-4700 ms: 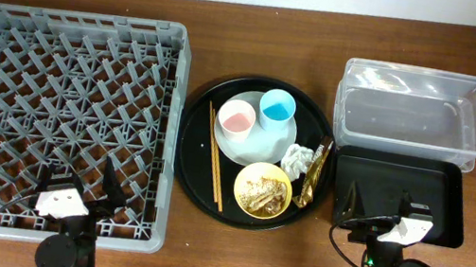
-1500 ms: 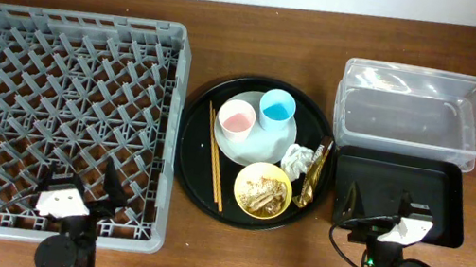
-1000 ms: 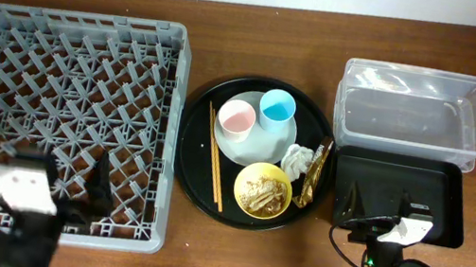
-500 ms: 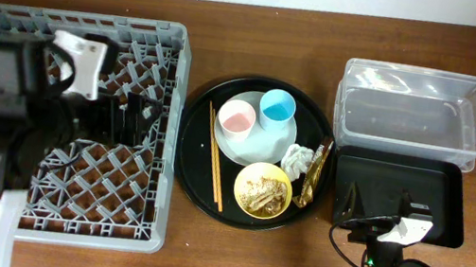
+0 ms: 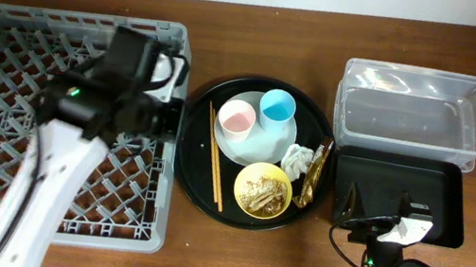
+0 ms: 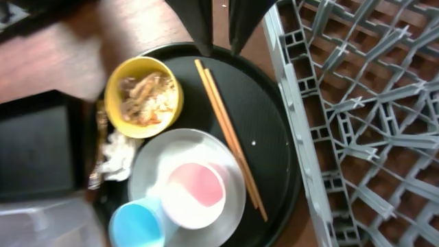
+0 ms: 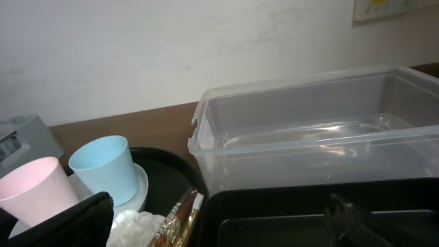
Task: Sort waste into correct bins and load items into the dishwasher rack
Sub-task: 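Move the left gripper over the tray toward the pink cup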
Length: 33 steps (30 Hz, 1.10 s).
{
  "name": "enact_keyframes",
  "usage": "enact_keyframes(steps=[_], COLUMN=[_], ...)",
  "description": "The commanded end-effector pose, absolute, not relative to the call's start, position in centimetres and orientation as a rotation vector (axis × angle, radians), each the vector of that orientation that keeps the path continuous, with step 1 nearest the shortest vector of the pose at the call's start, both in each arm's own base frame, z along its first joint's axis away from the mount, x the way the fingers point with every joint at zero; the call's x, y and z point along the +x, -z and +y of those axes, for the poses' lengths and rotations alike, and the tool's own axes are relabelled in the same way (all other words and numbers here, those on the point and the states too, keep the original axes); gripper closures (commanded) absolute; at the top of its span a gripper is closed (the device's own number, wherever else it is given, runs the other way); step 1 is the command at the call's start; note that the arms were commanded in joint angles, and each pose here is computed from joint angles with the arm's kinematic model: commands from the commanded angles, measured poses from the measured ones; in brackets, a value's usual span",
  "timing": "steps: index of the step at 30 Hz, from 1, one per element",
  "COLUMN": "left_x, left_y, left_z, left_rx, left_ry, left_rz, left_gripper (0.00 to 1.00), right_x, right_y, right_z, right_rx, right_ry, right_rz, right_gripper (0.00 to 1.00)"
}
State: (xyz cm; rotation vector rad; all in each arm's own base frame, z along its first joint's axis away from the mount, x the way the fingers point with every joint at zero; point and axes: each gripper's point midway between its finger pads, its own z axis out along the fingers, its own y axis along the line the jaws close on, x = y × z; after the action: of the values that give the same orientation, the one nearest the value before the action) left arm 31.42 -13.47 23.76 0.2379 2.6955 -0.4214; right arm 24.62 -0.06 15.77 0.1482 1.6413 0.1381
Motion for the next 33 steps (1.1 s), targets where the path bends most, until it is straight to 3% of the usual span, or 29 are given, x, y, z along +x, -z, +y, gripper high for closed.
enact_keyframes(steps=[1, 9, 23, 33], left_x=[33.2, 33.1, 31.6, 31.2], left_y=[-20.2, -15.4, -14.8, -12.5], left_z=[-14.8, -17.8, -20.2, -21.0], left_rx=[0.22, 0.301, 0.208, 0.18], left_ry=[0.352, 0.329, 0.169, 0.146], left_rz=[2.788, 2.916, 2.916, 2.907], left_gripper=[0.75, 0.73, 0.6, 0.59], right_x=[24.6, 24.6, 24.6, 24.6], right_y=[-15.6, -15.6, -15.6, -15.6], right_z=[-0.1, -0.1, -0.1, -0.1], right_rx=[0.142, 0.142, 0.142, 0.142], right_ry=[-0.134, -0.134, -0.134, -0.134], right_rz=[1.645, 1.645, 1.645, 1.645], right_gripper=[0.01, 0.01, 0.01, 0.01])
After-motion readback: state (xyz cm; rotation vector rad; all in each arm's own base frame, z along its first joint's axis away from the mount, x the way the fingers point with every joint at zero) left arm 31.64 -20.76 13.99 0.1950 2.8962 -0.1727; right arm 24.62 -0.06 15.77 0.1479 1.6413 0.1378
